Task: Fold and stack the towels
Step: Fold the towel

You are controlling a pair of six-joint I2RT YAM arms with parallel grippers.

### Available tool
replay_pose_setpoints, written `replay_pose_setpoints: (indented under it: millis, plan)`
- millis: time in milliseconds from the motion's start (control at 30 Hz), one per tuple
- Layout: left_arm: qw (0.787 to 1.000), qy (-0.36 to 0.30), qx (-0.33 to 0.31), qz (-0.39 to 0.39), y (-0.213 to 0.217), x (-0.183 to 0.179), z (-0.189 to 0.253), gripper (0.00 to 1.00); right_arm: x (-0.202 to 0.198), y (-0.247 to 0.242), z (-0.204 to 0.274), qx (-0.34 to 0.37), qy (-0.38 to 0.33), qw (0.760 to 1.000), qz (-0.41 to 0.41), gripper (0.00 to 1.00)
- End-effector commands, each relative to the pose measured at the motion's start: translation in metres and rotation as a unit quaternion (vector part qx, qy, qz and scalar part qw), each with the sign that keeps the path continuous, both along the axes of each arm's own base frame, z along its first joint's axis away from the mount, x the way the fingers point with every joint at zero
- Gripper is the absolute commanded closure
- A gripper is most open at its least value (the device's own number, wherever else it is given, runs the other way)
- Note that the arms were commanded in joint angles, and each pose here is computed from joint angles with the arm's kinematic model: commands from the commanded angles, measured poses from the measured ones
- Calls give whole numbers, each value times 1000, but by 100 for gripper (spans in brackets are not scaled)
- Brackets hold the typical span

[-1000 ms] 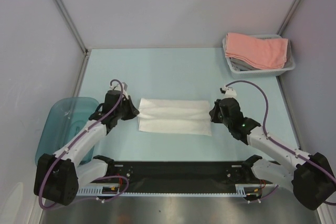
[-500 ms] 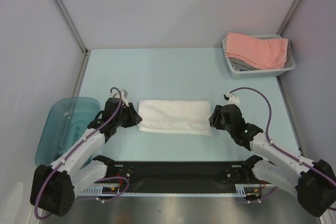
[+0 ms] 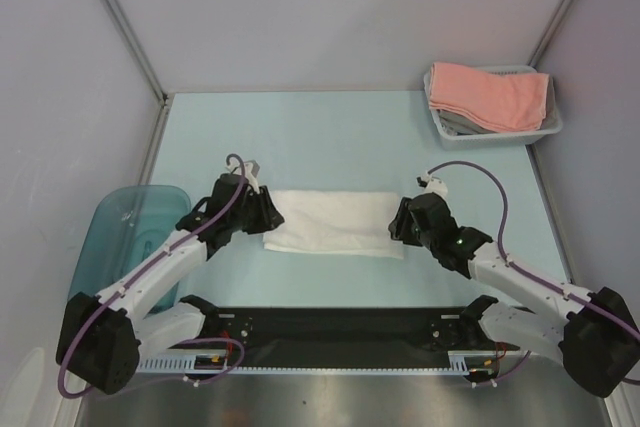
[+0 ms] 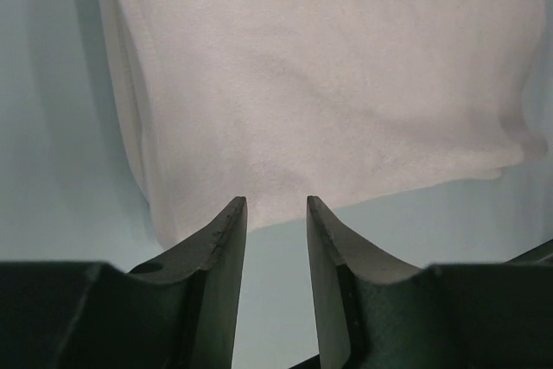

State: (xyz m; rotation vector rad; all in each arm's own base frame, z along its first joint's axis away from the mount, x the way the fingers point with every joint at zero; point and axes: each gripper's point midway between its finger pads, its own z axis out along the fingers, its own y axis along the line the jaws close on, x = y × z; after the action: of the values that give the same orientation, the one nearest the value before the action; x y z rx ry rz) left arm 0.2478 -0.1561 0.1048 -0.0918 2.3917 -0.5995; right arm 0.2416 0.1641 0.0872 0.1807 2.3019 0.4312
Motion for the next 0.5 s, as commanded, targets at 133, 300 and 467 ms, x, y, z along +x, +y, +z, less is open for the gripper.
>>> replay_pose_setpoints:
  millis: [133,300,467]
  plan:
    - [998,41,28,36,-3,2,-31,71,-5,19,-11,14,26,1000,3,62]
    - [992,82,49,76,16,-18,-64,79,-27,3,-38,18,52,998,-15,62]
    - [989,102,56,96,25,-30,-79,85,-39,-6,-49,14,67,997,-22,62]
